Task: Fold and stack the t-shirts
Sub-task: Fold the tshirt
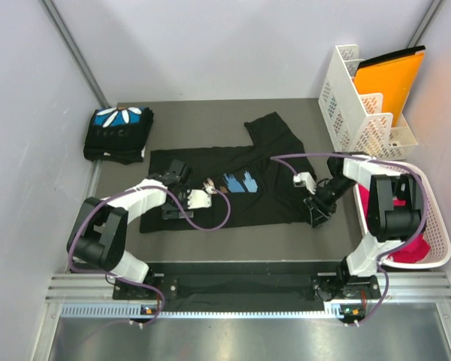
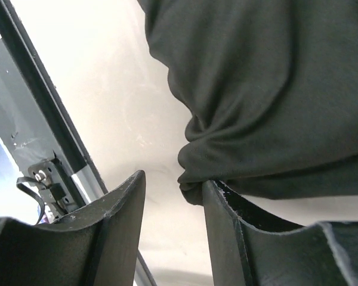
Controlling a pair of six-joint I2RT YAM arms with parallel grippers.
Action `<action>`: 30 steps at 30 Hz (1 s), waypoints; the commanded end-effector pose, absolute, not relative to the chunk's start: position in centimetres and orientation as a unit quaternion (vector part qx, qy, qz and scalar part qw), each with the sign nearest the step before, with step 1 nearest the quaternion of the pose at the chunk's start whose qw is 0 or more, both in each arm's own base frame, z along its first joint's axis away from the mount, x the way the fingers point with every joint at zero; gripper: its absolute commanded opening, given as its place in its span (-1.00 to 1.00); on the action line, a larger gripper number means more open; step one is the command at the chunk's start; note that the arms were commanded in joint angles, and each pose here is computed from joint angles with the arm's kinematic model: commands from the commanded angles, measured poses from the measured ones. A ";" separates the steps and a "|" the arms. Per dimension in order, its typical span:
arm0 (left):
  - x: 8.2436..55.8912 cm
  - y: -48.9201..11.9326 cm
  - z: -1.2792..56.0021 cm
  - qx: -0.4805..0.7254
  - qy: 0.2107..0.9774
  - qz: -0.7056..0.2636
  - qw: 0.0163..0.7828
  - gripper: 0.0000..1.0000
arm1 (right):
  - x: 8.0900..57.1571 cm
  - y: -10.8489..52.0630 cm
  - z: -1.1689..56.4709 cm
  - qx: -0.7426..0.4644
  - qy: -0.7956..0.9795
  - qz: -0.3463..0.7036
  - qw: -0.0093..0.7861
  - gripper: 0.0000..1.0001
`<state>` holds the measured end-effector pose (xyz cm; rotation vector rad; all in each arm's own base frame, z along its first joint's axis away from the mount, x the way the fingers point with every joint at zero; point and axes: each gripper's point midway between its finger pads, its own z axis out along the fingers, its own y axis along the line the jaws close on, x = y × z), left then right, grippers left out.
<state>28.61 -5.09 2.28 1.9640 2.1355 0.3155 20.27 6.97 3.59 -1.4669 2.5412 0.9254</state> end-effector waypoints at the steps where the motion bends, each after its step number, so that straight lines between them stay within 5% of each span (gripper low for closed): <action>1: 28.6 -3.3 -1.1 0.667 0.730 0.129 0.076 0.56 | 21.3 7.9 4.5 -0.492 0.819 0.285 0.077 -0.15; 22: 27.9 -3.1 -1.1 0.666 0.731 0.126 0.076 0.57 | 23.7 6.7 4.5 -0.490 0.839 0.217 0.098 -0.31; 30: 27.9 -2.7 -2.1 0.655 0.738 0.141 0.077 0.48 | 23.8 6.4 4.1 -0.491 0.841 0.208 0.094 -0.74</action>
